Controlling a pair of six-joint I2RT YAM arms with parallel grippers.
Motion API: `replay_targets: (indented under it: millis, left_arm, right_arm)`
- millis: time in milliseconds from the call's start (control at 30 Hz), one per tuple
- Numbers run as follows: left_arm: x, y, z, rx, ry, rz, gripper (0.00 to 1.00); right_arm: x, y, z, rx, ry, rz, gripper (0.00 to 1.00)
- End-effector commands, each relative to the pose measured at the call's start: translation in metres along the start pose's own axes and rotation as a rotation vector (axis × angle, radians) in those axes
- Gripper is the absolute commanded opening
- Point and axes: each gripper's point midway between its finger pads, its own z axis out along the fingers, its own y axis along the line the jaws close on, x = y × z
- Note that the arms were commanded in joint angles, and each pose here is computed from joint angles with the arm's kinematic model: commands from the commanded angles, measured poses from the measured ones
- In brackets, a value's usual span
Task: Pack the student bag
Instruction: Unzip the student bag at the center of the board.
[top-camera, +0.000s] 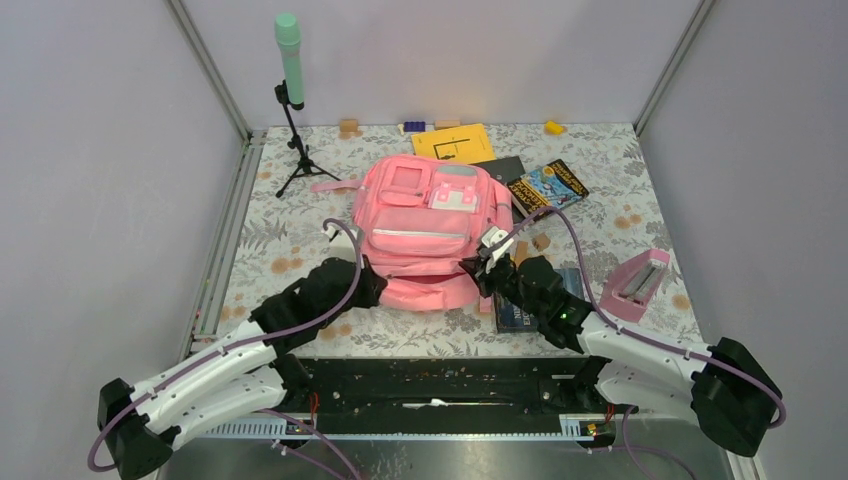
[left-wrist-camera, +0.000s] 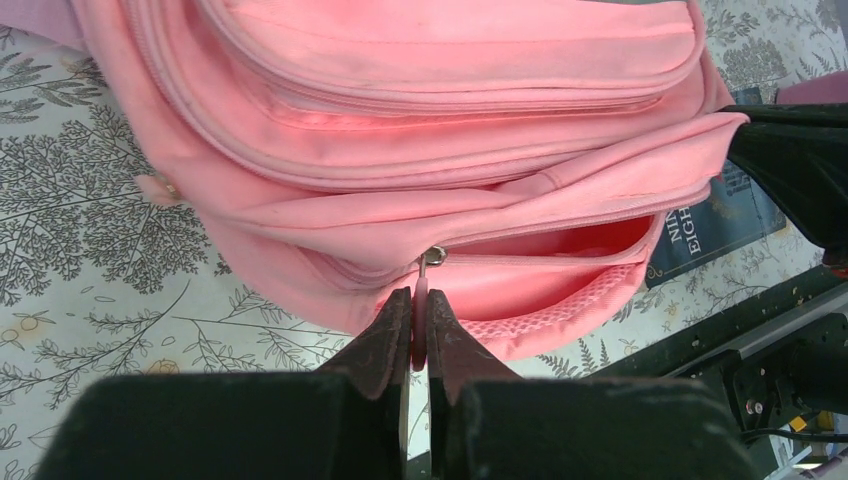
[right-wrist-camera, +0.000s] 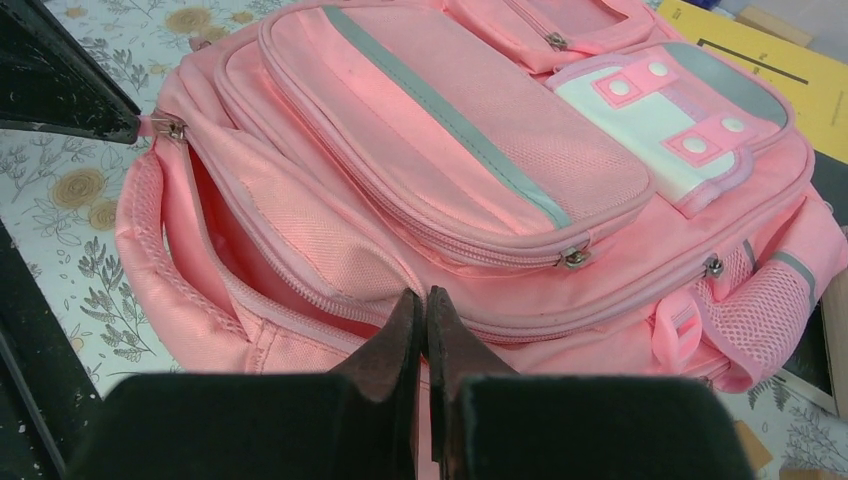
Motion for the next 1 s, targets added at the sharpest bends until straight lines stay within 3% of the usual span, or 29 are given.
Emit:
replay_targets:
  millis: [0, 500, 967]
  left_arm:
    - [-0.013, 0.021, 0.001, -0.069, -0.068, -0.003, 0.00]
    - [-0.020, 0.039, 0.004, -0.114, -0.112, -0.042, 0.00]
    - [-0.032, 0.081, 0.022, -0.215, -0.192, -0.063, 0.00]
  right_arm:
    - [-0.044, -0.036, -0.007, 0.151, -0.114, 0.052, 0.00]
    - [-0.071, -0.054, -0.022, 0.193, -0.165, 0.169, 0.00]
    - [-0.088, -0.056, -0.032, 0.175, -0.185, 0.238, 0.00]
